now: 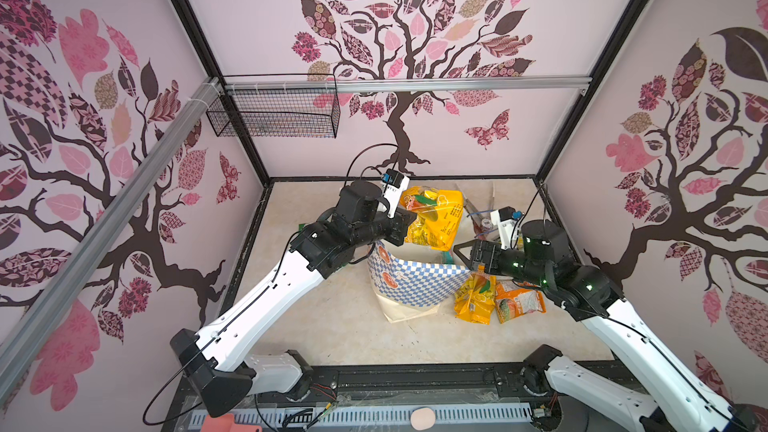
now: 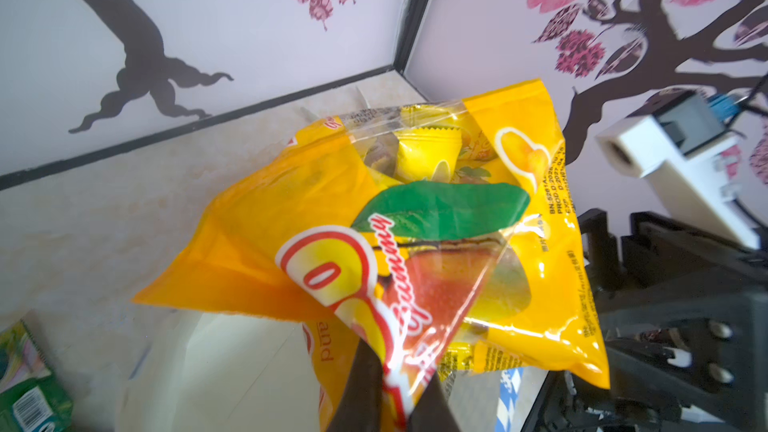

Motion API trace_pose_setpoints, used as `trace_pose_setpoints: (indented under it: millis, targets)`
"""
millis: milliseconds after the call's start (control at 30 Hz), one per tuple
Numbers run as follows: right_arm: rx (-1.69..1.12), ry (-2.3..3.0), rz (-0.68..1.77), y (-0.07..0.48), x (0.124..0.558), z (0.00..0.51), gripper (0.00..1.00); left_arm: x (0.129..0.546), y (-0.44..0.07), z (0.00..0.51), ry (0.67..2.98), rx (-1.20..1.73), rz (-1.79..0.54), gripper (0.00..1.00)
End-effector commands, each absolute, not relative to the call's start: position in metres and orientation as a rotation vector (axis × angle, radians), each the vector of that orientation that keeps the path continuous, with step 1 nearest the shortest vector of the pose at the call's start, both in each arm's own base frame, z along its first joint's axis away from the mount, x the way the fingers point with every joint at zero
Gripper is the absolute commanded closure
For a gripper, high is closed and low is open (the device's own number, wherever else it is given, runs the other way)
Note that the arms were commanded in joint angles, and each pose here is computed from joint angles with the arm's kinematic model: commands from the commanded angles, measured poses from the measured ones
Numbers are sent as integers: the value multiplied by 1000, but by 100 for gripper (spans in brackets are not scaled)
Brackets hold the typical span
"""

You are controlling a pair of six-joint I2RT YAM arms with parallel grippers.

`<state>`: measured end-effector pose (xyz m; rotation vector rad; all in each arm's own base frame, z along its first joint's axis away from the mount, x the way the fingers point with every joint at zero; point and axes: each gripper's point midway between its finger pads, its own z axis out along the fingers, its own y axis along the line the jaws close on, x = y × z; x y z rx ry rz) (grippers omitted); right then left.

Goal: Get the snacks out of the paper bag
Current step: 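Hold the yellow bag up with the left gripper while the right gripper grasps it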

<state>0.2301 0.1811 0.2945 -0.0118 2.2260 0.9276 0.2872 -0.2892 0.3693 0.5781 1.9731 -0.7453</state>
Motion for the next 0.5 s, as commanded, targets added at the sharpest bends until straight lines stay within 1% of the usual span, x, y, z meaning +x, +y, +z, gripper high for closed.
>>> trace_pose_setpoints:
  millis: [0,133,267,333,467]
  targets:
    - [-22,2181,965,183,226,312,0,286,-294,437,1753,535,-853,100]
    - [-57,2011,1123,191,218,366,0,286,-297,424,1789,545,-858,100]
    - [-50,1856,1255,199,219,411,0,284,-296,424,1789,532,-877,100]
    - [-35,1825,1310,205,224,418,0,282,-294,427,1782,530,-875,100]
    - [3,1829,1364,218,242,415,0,278,-293,428,1776,544,-885,100]
